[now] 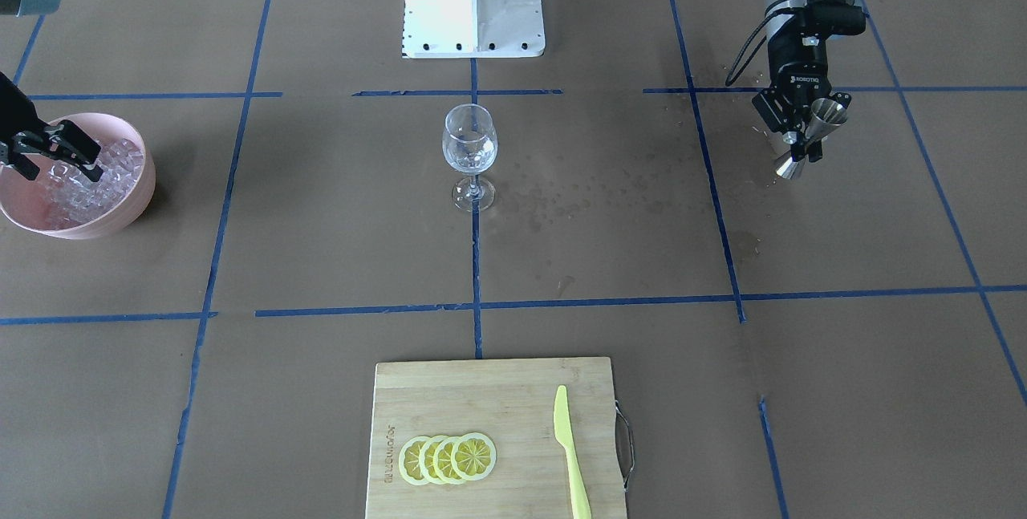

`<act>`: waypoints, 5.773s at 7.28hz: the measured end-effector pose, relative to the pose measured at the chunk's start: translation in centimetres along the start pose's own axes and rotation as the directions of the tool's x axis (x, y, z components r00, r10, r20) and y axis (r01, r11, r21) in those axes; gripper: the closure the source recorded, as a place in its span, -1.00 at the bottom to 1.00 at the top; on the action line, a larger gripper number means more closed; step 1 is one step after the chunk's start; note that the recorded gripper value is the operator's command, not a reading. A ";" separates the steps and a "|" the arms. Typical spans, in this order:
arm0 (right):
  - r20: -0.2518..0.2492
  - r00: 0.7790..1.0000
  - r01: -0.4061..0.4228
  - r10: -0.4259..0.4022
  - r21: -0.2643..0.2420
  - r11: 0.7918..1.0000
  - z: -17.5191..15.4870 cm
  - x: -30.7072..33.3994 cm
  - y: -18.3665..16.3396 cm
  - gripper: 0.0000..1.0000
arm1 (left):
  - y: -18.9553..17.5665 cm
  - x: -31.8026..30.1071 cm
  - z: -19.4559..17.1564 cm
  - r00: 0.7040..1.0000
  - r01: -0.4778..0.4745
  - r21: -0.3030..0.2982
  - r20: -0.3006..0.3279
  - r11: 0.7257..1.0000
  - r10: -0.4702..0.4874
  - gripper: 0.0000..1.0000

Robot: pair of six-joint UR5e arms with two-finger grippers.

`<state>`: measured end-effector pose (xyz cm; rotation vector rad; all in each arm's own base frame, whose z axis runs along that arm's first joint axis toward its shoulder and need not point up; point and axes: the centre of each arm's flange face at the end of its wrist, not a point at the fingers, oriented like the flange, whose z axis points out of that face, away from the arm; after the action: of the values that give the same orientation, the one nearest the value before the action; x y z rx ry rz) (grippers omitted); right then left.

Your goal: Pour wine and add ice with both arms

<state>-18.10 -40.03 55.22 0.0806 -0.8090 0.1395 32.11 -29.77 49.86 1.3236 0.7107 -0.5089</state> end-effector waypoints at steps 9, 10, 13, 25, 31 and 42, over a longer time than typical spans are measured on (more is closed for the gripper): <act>-0.016 1.000 0.013 -0.014 -0.022 1.000 1.1 -0.3 1.2 1.00 | 0.1 0.8 0.0 1.000 0.012 -0.004 -0.009 1.000 -0.012 1.00; -0.009 1.000 0.015 -0.015 -0.023 1.000 0.8 -0.4 1.2 1.00 | 0.4 1.1 0.0 1.000 0.015 -0.008 -0.014 1.000 -0.015 1.00; 0.031 1.000 -0.002 0.003 -0.030 1.000 -2.1 -1.0 1.1 1.00 | 3.2 2.8 0.5 1.000 0.020 -0.022 -0.023 1.000 -0.021 1.00; 0.169 0.985 -0.027 0.023 0.021 0.999 -10.3 -2.4 -0.2 1.00 | 9.6 2.8 -0.4 0.999 -0.023 -0.068 -0.028 0.997 0.021 0.88; 0.176 0.984 -0.022 0.017 0.027 0.999 -10.7 -2.8 -0.2 1.00 | 10.0 2.9 -0.8 0.999 -0.026 -0.078 -0.036 0.997 0.024 -0.03; 0.215 0.976 0.007 -0.016 0.043 0.999 -12.0 -5.3 -0.4 1.00 | 10.2 0.8 -1.6 0.995 -0.064 -0.195 -0.091 0.979 0.047 -1.00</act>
<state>-13.07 -39.44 43.09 0.1421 -1.0219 0.1382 39.53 -26.26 56.14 1.1801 0.7728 -0.3280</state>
